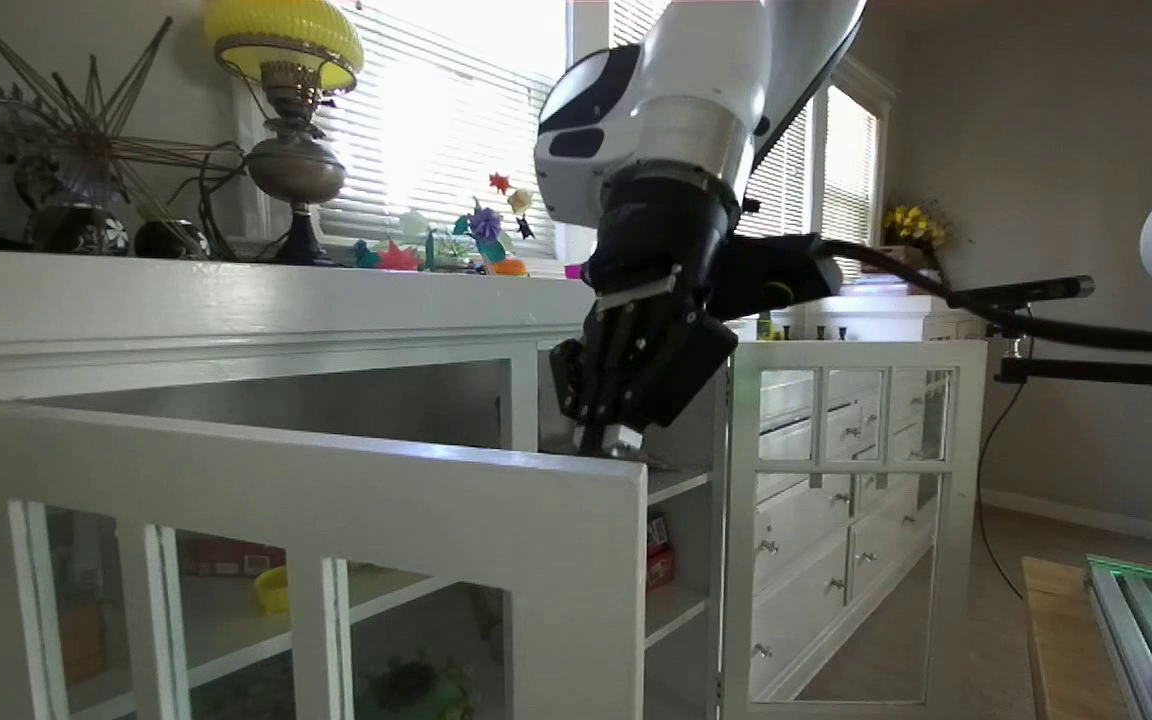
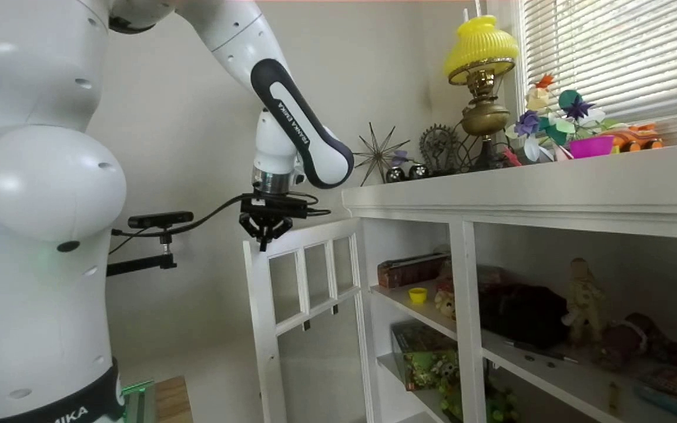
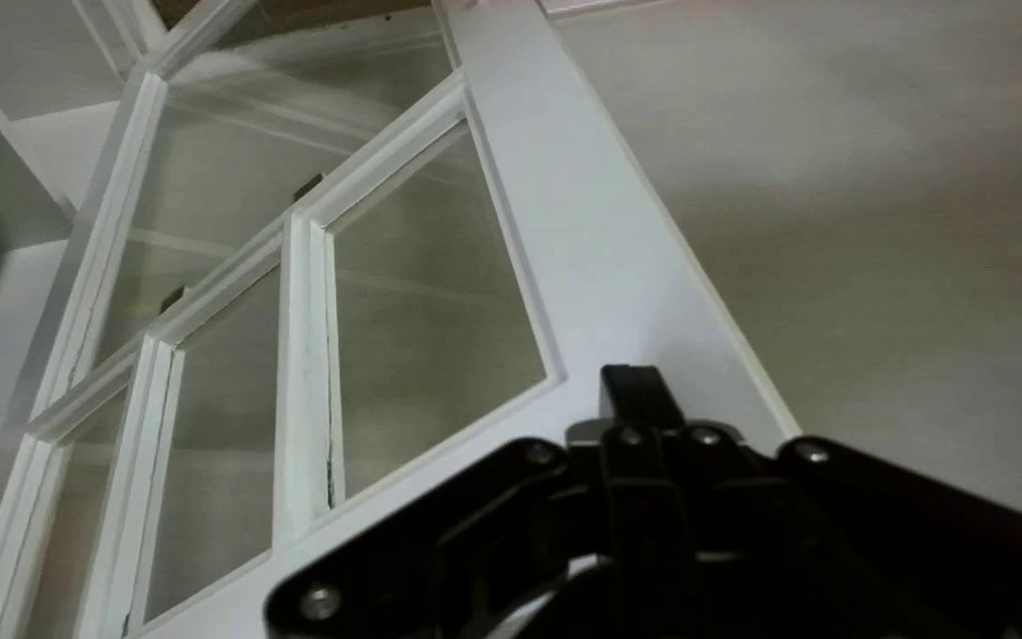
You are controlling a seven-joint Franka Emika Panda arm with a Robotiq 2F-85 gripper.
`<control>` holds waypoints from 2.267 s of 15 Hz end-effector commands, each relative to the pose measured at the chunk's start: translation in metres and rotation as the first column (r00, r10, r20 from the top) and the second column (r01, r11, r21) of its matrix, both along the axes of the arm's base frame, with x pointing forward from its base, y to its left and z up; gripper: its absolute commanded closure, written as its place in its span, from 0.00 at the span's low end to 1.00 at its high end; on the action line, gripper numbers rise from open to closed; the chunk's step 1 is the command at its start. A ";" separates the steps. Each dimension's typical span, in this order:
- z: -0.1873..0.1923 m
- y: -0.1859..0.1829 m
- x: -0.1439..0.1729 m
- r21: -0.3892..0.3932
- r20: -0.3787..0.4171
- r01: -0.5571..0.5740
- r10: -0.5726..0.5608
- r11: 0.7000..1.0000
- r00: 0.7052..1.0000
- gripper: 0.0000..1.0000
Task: Open the left cupboard door
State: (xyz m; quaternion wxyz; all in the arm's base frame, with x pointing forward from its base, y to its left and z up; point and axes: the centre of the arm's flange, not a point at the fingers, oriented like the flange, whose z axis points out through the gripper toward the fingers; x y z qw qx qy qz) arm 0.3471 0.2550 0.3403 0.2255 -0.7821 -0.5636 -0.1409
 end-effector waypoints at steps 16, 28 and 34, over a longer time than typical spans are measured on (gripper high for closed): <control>0.073 0.026 0.100 -0.350 0.030 0.280 -0.288 0.894 0.957 1.00; 0.098 0.023 0.125 -0.505 0.089 0.404 -0.420 0.763 0.903 1.00; 0.065 0.034 0.105 -0.509 -0.017 0.305 -0.364 0.805 0.931 1.00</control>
